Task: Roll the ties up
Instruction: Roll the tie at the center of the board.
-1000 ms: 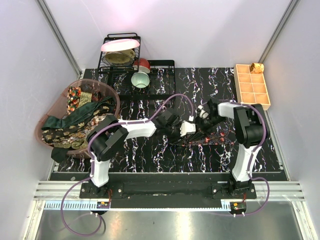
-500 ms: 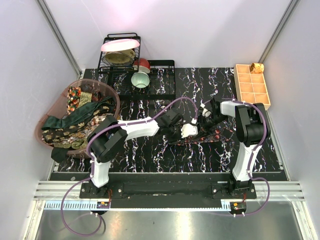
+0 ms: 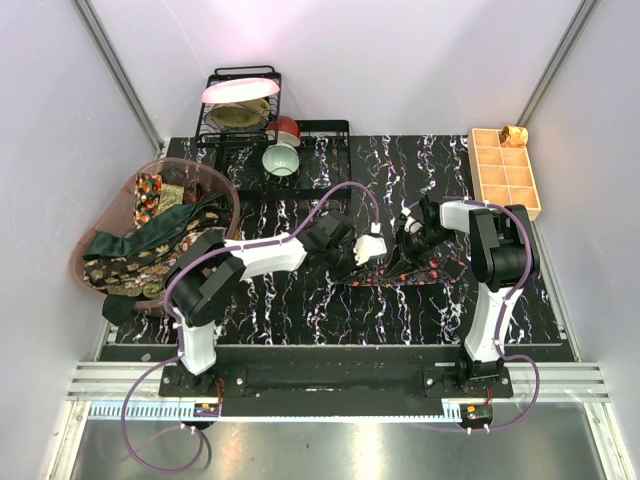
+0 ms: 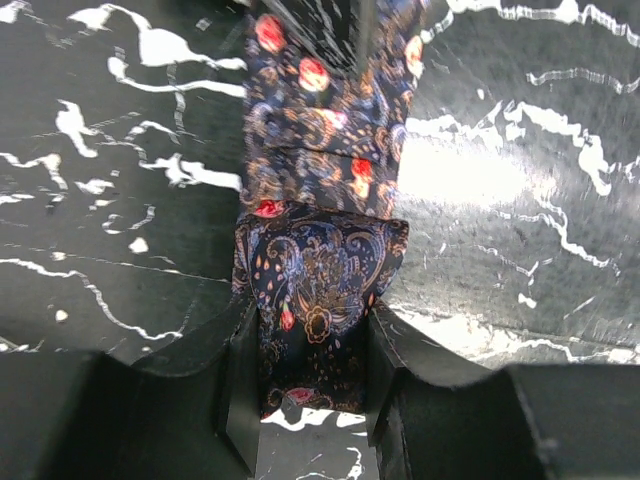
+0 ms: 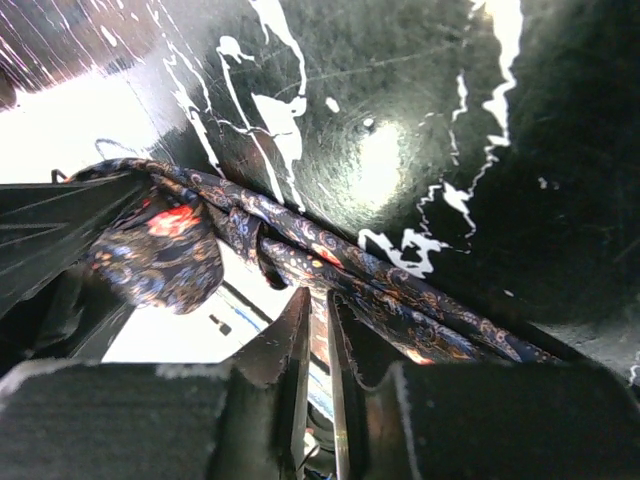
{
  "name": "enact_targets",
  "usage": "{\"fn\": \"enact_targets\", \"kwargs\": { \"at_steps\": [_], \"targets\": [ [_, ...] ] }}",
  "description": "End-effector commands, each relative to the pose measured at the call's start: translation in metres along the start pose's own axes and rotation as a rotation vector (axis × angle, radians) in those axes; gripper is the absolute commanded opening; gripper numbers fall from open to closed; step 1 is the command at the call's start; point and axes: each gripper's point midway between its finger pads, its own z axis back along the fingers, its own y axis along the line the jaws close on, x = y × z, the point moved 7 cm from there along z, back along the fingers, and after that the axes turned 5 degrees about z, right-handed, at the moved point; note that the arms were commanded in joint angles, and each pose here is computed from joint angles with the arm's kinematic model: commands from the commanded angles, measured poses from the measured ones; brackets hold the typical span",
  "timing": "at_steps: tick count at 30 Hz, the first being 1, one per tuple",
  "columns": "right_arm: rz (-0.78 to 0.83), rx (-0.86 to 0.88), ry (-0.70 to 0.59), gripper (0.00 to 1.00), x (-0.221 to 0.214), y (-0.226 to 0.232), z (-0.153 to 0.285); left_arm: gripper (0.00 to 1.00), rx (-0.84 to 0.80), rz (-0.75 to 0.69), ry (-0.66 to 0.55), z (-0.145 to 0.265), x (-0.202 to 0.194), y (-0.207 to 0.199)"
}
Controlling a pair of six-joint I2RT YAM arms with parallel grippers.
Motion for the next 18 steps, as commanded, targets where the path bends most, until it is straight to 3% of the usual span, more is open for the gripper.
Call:
{"fn": "enact_targets", "kwargs": {
  "at_steps": [1,10,15,18],
  "targets": [
    [0.009,-0.149,-0.001,0.17,0.003,-0.027,-0.013,0.26,0.065,0.023,-0.088,0.011,0.025,0.007],
    [0.02,-0.136,0.008,0.16,-0.007,-0.024,-0.009,0.25,0.087,-0.09,0.223,-0.005,-0.021,0.01],
    [0.071,-0.041,-0.034,0.21,0.001,-0.001,0.004,0.3,0.068,-0.131,0.263,-0.008,-0.028,0.002],
    [0.095,0.153,-0.075,0.28,0.002,0.028,0.016,0.31,0.056,-0.133,0.271,-0.011,-0.028,0.001]
  ]
}}
